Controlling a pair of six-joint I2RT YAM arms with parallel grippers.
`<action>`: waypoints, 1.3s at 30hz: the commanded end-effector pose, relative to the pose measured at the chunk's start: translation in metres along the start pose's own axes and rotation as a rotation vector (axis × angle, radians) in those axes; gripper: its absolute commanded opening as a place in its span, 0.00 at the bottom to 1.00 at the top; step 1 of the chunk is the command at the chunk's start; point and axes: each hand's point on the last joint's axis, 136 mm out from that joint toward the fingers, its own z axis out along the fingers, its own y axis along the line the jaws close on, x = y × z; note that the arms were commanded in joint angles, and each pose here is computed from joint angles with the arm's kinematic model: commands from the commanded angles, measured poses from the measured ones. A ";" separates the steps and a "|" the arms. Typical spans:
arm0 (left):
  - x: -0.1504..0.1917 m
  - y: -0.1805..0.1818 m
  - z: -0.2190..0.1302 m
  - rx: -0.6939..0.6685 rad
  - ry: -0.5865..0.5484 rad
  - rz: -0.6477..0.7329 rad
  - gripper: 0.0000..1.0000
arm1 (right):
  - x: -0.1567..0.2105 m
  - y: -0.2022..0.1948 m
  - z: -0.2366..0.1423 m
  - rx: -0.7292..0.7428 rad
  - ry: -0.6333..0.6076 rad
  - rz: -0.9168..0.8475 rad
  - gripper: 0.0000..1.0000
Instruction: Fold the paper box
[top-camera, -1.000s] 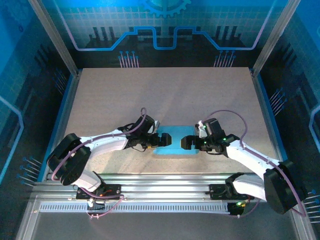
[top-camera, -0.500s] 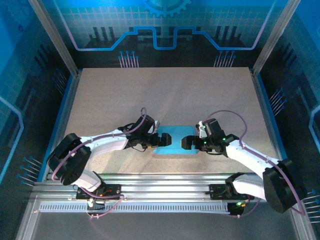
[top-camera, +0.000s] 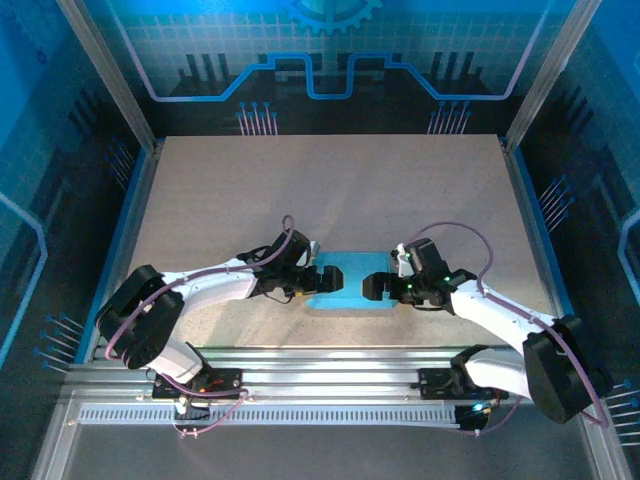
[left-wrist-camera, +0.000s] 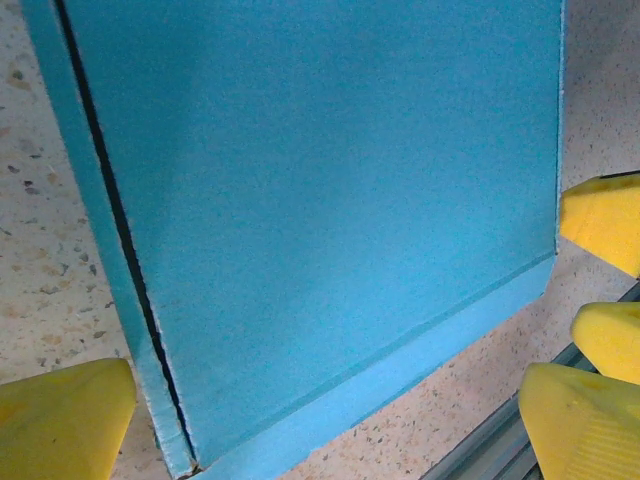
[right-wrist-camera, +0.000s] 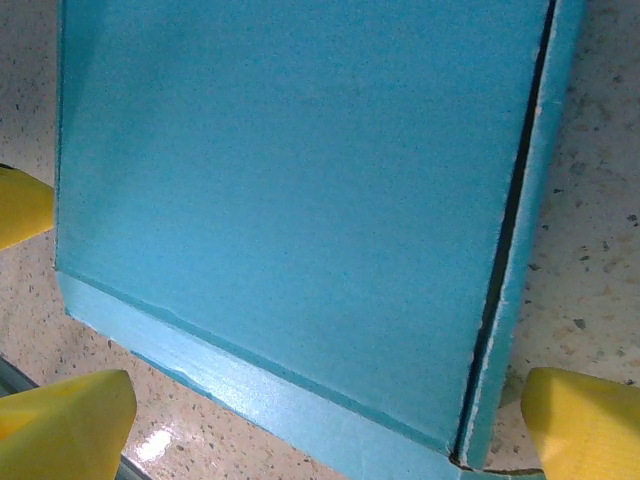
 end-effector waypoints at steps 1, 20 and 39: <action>-0.005 -0.010 -0.003 0.021 -0.020 0.031 0.99 | 0.005 0.005 0.003 -0.033 0.008 -0.009 1.00; -0.005 -0.006 -0.009 0.001 -0.036 0.019 0.99 | 0.001 -0.006 0.000 0.026 -0.032 -0.020 1.00; -0.002 -0.008 -0.004 0.011 -0.005 0.006 0.99 | 0.001 0.008 0.001 -0.056 -0.028 -0.036 1.00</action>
